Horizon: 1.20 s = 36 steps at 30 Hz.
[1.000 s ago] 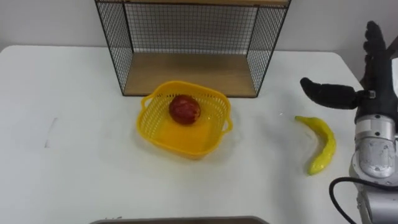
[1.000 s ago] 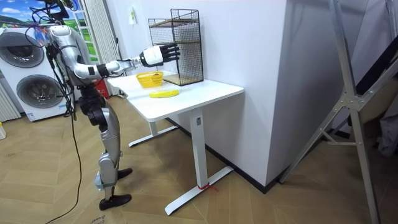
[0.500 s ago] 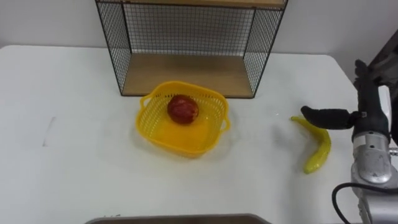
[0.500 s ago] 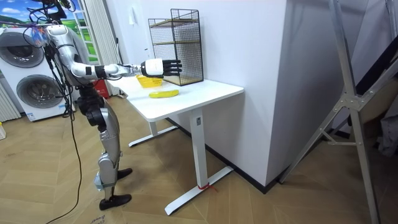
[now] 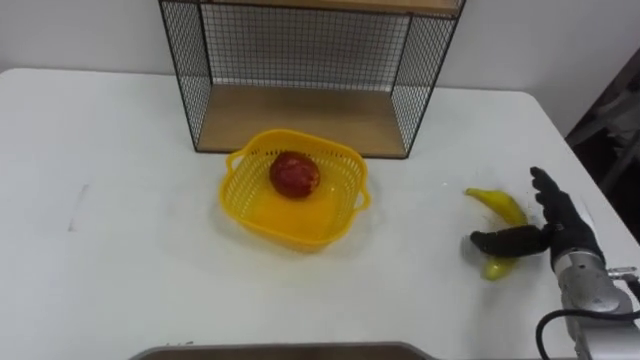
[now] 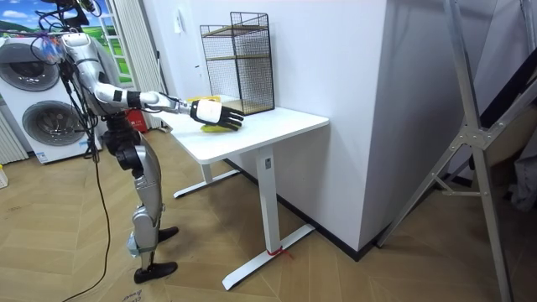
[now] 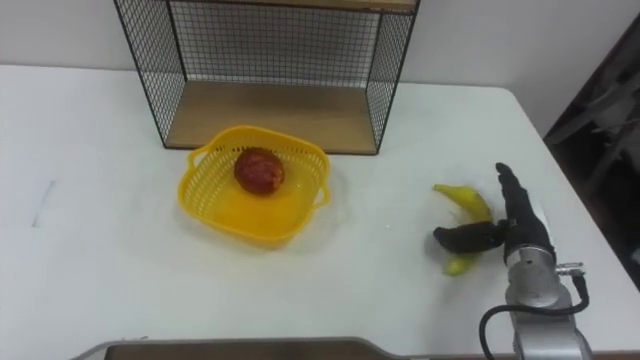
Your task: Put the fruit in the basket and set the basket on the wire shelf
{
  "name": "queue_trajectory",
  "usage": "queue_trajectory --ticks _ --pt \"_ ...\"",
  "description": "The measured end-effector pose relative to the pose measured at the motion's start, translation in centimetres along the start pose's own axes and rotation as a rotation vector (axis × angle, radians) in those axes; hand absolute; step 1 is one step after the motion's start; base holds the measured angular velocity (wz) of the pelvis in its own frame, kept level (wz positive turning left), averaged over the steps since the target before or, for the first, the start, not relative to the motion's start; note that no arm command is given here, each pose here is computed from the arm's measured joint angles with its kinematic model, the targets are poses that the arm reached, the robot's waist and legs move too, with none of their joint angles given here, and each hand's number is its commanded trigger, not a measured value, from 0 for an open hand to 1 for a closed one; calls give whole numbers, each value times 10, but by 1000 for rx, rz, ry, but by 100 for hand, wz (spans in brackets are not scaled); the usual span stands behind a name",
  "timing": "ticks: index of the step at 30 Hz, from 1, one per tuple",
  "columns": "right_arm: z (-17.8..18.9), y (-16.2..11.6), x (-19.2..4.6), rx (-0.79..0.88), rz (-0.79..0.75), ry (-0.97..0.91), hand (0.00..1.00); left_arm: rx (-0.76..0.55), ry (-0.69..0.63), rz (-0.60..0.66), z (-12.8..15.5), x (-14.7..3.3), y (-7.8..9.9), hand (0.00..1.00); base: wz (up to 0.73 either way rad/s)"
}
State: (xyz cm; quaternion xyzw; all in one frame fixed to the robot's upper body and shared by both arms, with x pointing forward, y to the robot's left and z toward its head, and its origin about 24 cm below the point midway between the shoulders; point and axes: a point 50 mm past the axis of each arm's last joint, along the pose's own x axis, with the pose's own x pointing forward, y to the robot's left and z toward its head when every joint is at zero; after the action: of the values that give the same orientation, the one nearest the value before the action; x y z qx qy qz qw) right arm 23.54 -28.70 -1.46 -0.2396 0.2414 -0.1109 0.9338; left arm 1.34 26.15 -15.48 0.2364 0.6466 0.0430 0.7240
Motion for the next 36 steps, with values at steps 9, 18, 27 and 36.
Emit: queue_trajectory --ticks 9,18,27,36 --pt "-15 4 6 -76 78 64 100 -13 37 5 -7 0 2 0 6" --pt "-17 -7 12 -252 42 100 100 -12 45 16 -2 1 4 0 3" --pt "-27 -14 10 -293 -2 140 100 -12 37 44 0 1 6 0 6" --pt "-26 -15 8 -287 -18 125 100 -13 25 63 5 2 7 0 0"
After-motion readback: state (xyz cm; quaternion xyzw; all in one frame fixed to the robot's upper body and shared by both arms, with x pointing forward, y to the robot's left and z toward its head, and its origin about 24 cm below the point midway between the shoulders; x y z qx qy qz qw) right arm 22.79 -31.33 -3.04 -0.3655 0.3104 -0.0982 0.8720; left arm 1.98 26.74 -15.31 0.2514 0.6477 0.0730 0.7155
